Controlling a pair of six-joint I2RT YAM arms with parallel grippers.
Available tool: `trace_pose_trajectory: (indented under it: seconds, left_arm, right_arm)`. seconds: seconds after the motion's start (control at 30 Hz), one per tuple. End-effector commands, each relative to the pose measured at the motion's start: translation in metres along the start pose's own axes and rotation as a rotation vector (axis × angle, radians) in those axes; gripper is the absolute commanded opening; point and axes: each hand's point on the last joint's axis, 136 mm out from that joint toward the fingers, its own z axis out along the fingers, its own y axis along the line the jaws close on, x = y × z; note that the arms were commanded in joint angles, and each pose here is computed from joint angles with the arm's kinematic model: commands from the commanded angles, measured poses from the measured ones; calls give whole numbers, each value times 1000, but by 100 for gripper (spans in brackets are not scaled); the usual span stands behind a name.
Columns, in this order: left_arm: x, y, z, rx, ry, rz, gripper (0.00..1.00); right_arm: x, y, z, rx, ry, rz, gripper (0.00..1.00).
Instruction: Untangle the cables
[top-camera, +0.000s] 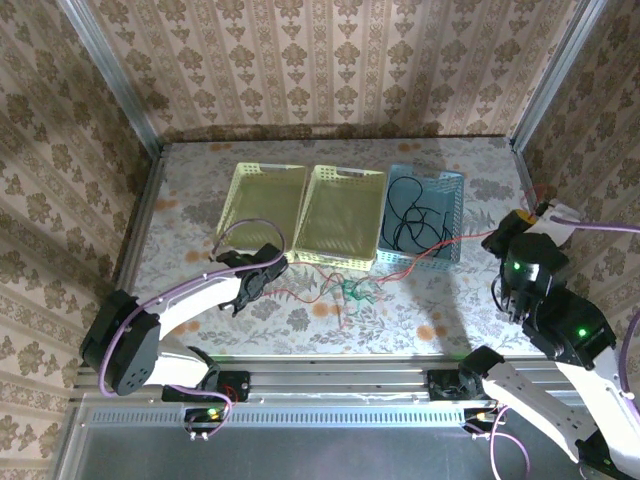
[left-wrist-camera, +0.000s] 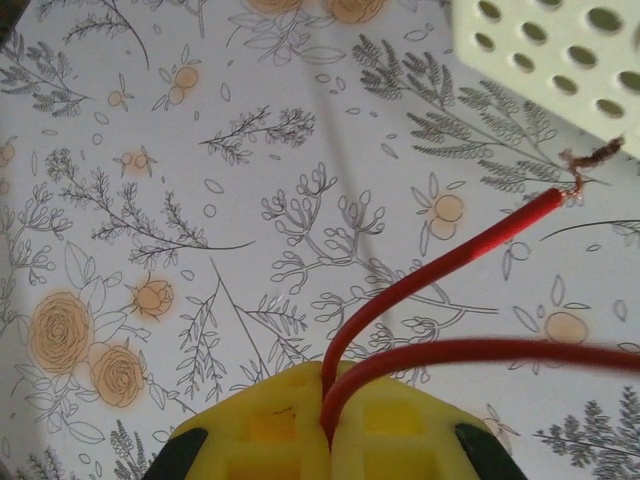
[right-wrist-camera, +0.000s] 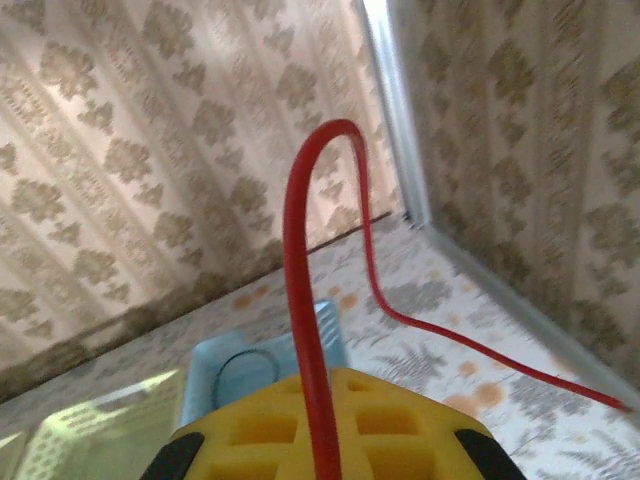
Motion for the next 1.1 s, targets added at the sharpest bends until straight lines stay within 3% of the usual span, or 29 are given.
trace_pose_trajectory:
  seconds: [0.0, 0.37, 0.47, 0.67, 0.93, 1.07]
  left_arm:
    - [5, 11, 4, -37, 19, -17, 0]
    - [6, 8, 7, -35, 29, -12, 0]
    - [5, 5, 7, -27, 25, -9, 0]
    - [1, -5, 5, 12, 22, -10, 0]
    - [3, -4, 3, 18, 25, -9, 0]
    - [3, -4, 2, 19, 28, -4, 0]
  right_arm:
    - [-27, -27, -8, 140, -102, -41, 0]
    - [-73, -33, -28, 106, -188, -41, 0]
    - [-80, 2, -31, -89, -172, -63, 0]
    - [-57, 102, -23, -456, 24, -86, 0]
    - [-74, 187, 6, -568, -2, -40, 0]
    - [-65, 249, 26, -669, 56, -76, 0]
